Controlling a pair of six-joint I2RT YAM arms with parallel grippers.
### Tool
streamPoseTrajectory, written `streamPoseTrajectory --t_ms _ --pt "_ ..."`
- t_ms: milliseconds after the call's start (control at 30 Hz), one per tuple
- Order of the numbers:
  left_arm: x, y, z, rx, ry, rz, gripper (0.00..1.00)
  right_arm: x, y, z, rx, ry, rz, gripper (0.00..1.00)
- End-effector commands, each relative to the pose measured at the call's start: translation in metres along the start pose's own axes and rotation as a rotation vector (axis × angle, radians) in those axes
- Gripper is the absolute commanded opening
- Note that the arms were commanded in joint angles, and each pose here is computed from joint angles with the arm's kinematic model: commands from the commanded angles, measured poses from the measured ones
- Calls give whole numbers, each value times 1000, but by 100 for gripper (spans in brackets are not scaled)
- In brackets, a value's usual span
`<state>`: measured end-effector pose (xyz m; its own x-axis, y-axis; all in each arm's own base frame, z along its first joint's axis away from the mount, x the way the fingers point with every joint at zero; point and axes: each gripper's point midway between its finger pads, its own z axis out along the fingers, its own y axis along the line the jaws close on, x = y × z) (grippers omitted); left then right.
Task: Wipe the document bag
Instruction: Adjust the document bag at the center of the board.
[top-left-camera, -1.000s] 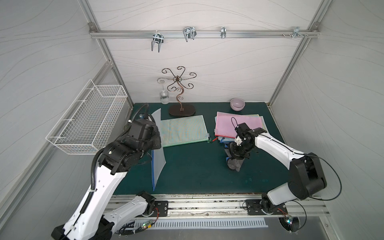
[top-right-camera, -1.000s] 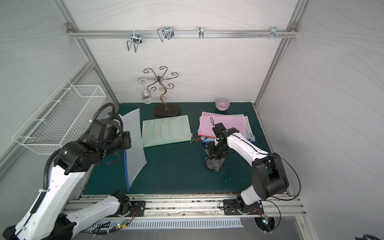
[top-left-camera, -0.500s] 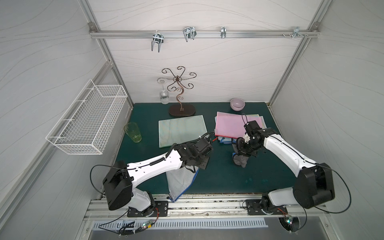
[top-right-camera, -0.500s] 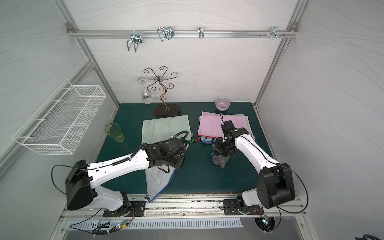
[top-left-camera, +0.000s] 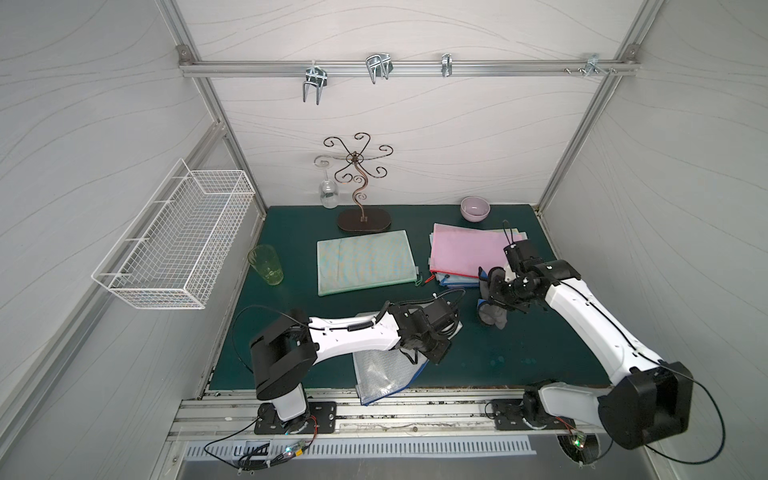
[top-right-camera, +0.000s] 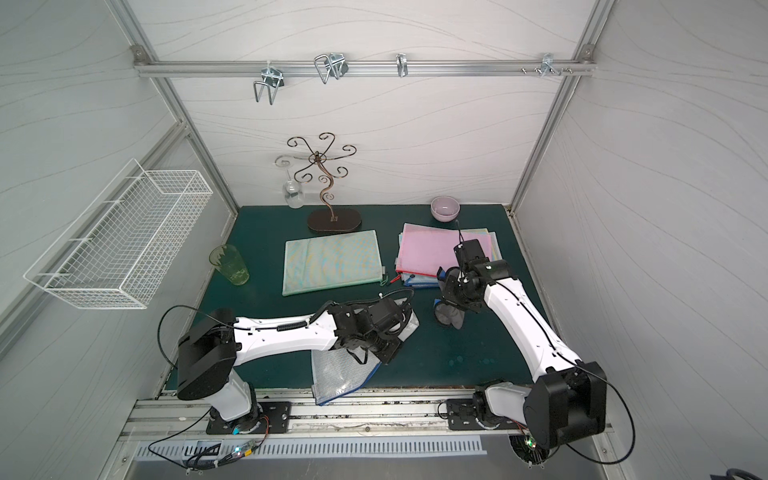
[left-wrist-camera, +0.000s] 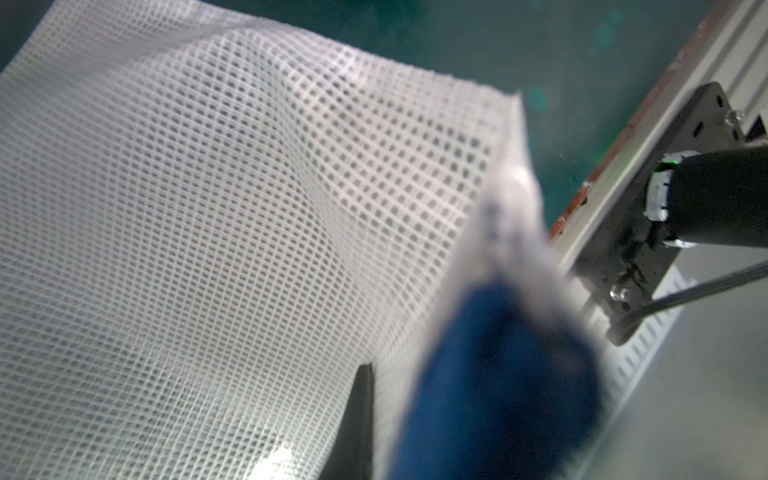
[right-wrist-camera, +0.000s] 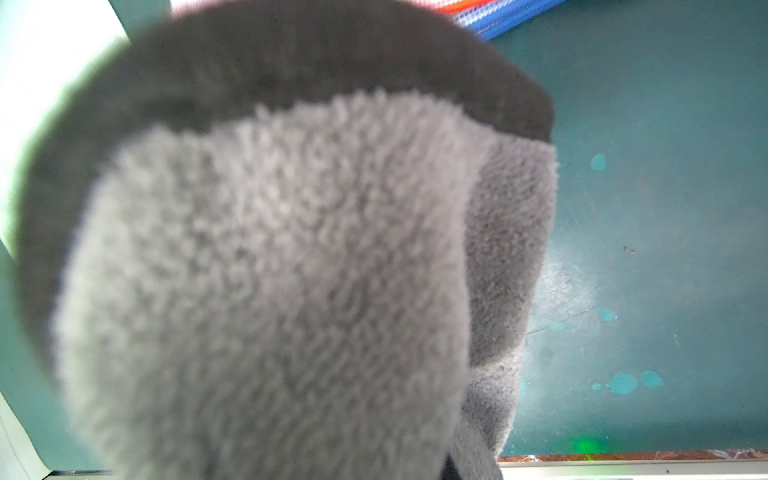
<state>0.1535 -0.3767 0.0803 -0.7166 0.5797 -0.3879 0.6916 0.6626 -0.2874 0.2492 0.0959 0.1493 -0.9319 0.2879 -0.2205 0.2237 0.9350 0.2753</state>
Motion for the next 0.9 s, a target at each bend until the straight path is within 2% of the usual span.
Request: streamPoseTrajectory --t_ms 0,167,367,567,700,767,833,867 --pt "-24 -17 -7 54 -69 54 0 -4 -3 -14 10 -38 16 0" --pt "-27 -19 1 61 -70 65 0 -5 -1 -18 -15 -66 11 0" --pt "-23 -15 11 47 -51 73 28 0 -1 -20 -25 -59 11 0" --pt "-26 -13 2 36 -80 65 39 -2 -1 -26 -30 -86 7 0" --pt "-27 -1 -16 -23 -126 5 40 -5 8 -28 -60 -92 -20 0" --pt "-24 17 -27 -59 -133 -90 38 -4 17 -27 -72 -78 -60 0" --pt "-16 38 -35 -79 -138 -201 31 -2 34 -24 -93 -57 -125 0" --pt "-10 49 -39 -88 -138 -259 23 1 43 -21 -100 -42 -165 0"
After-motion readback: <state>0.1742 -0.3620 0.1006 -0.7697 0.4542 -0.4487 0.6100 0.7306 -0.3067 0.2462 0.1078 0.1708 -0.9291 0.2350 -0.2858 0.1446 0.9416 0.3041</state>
